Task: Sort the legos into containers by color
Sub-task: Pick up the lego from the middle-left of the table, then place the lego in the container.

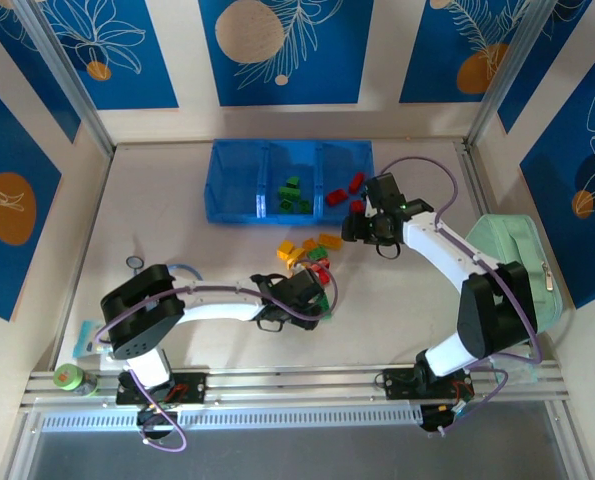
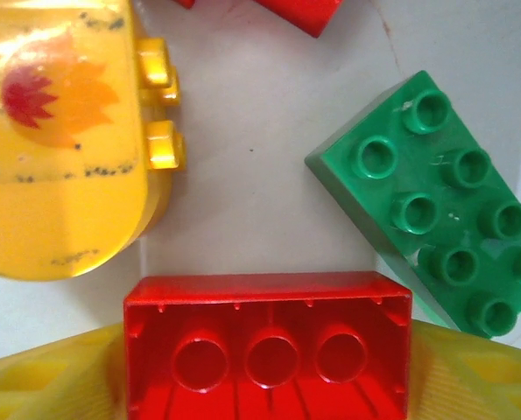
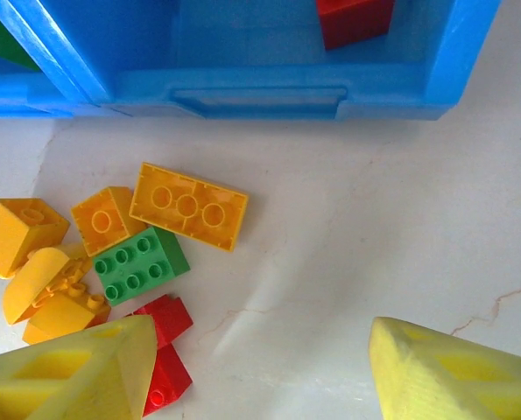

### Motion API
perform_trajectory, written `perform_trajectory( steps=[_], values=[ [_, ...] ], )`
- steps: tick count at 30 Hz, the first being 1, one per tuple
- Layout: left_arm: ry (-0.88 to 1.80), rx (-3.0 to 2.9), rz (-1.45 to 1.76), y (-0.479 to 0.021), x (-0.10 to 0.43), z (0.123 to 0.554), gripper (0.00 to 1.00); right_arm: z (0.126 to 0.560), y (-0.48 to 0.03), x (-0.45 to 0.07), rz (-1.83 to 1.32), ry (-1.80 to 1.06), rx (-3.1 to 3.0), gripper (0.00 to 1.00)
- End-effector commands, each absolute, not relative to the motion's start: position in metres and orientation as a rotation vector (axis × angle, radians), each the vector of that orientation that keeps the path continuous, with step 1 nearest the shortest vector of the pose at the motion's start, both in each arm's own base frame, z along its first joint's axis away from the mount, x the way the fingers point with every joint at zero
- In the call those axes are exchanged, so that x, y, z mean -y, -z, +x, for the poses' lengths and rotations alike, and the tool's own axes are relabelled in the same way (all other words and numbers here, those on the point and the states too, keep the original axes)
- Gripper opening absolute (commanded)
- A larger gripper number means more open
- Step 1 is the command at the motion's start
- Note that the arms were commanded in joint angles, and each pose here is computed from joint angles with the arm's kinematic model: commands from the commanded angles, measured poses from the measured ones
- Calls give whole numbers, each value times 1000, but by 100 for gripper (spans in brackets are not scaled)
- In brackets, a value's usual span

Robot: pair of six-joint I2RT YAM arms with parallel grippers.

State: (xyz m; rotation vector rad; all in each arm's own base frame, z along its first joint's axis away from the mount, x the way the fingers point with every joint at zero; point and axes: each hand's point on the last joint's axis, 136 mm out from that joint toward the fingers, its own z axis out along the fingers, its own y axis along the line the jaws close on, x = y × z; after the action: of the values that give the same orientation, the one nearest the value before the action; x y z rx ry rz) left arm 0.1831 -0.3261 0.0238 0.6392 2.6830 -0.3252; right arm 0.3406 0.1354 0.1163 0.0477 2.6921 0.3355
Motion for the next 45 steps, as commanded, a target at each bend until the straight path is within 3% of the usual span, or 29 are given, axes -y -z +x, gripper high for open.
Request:
perform_trajectory(
  steps=[1,5,15,25,39,45],
  values=[
    [335,-2680,651,-25,332,181,66,335,-121,-135,78,-386,-2676,66],
    [345,-2661,639,-35,326,181,55,330,-115,-132,98,-398,-2682,66],
    [462,-2498,593,-120,323,199,55,303,-98,-121,181,-432,-2693,66],
    [568,-2361,544,-190,352,285,55,258,-71,-108,316,-418,-2756,67],
    [589,-2346,600,-197,422,400,57,218,-69,-107,293,-434,-2766,68],
    [551,-2380,588,-174,436,439,59,215,-74,-111,275,-451,-2754,68]
  ],
)
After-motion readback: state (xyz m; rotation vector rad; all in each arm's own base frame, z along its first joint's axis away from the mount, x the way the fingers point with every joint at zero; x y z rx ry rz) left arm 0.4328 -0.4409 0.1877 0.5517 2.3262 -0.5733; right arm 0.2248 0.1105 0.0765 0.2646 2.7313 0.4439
